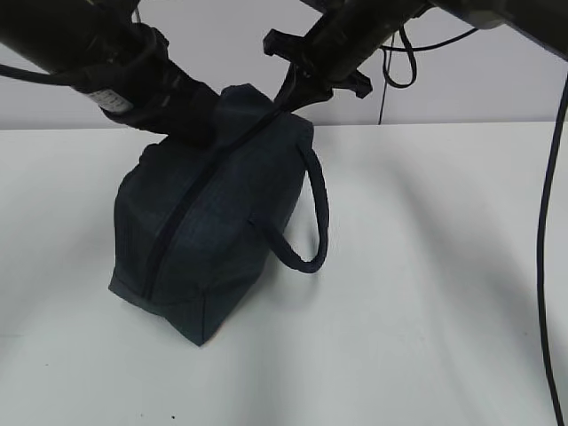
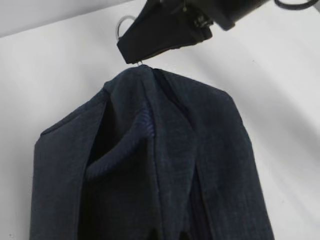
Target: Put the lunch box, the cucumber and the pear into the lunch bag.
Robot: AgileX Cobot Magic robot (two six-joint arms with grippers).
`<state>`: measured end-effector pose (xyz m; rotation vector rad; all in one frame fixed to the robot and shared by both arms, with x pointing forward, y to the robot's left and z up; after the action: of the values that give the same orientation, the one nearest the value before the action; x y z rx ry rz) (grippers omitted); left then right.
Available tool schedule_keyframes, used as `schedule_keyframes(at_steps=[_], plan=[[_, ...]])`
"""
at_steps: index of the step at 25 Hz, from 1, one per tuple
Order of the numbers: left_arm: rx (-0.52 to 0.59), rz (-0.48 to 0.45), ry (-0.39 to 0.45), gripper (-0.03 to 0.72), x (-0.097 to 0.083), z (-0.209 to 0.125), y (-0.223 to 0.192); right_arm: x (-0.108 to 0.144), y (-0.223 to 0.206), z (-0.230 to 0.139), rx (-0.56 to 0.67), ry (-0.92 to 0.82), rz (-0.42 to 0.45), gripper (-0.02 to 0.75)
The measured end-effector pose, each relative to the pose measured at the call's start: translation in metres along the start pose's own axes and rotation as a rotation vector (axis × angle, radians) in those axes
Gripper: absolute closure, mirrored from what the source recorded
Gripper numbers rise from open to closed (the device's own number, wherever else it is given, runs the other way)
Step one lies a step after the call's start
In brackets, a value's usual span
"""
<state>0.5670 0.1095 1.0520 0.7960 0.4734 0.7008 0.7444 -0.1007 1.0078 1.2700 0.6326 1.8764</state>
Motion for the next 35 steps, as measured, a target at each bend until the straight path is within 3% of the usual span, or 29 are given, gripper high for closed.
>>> schedule_keyframes(at_steps=[9,16,19,24,26,29,32,35], plan=[[-0.095,-0.094,0.015,0.704,-0.015,0.012,0.010,-0.021,-0.024,-0.006,0.052,-0.021,-0.031,0.731],[-0.122,-0.095,0.025,0.704,-0.015,0.016,0.011,-0.019,-0.020,-0.002,0.040,0.003,-0.028,0.723],[-0.140,-0.088,0.034,0.704,-0.013,0.018,0.008,-0.016,-0.007,0.007,-0.002,0.073,-0.056,0.647],[-0.167,-0.072,0.090,0.702,-0.002,0.022,-0.017,-0.017,0.022,0.024,-0.081,0.188,-0.190,0.377],[-0.172,-0.057,0.101,0.687,0.002,0.022,-0.025,-0.015,0.032,0.030,-0.118,0.215,-0.221,0.334],[-0.188,-0.035,0.095,0.606,0.005,0.024,-0.026,-0.013,0.040,0.035,-0.149,0.222,-0.234,0.314],[-0.199,-0.013,0.067,0.433,0.007,0.027,-0.021,-0.011,0.044,0.035,-0.154,0.216,-0.236,0.308],[-0.174,-0.003,0.032,0.309,0.007,0.024,-0.019,-0.004,0.056,0.036,-0.172,0.223,-0.234,0.308]])
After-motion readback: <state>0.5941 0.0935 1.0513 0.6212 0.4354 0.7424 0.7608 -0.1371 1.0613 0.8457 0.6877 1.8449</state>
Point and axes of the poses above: a point on each arm's last joint axis where the gripper is mounted, y pointing back along that axis away from the gripper, x along the wrist's bending axis when the last joint is at zero, z = x × y, the point moved 4 cm from there along -y, pointing out along that axis toward the gripper, and after that the axes turned 4 degrees about -y, right-handed, at the moved point
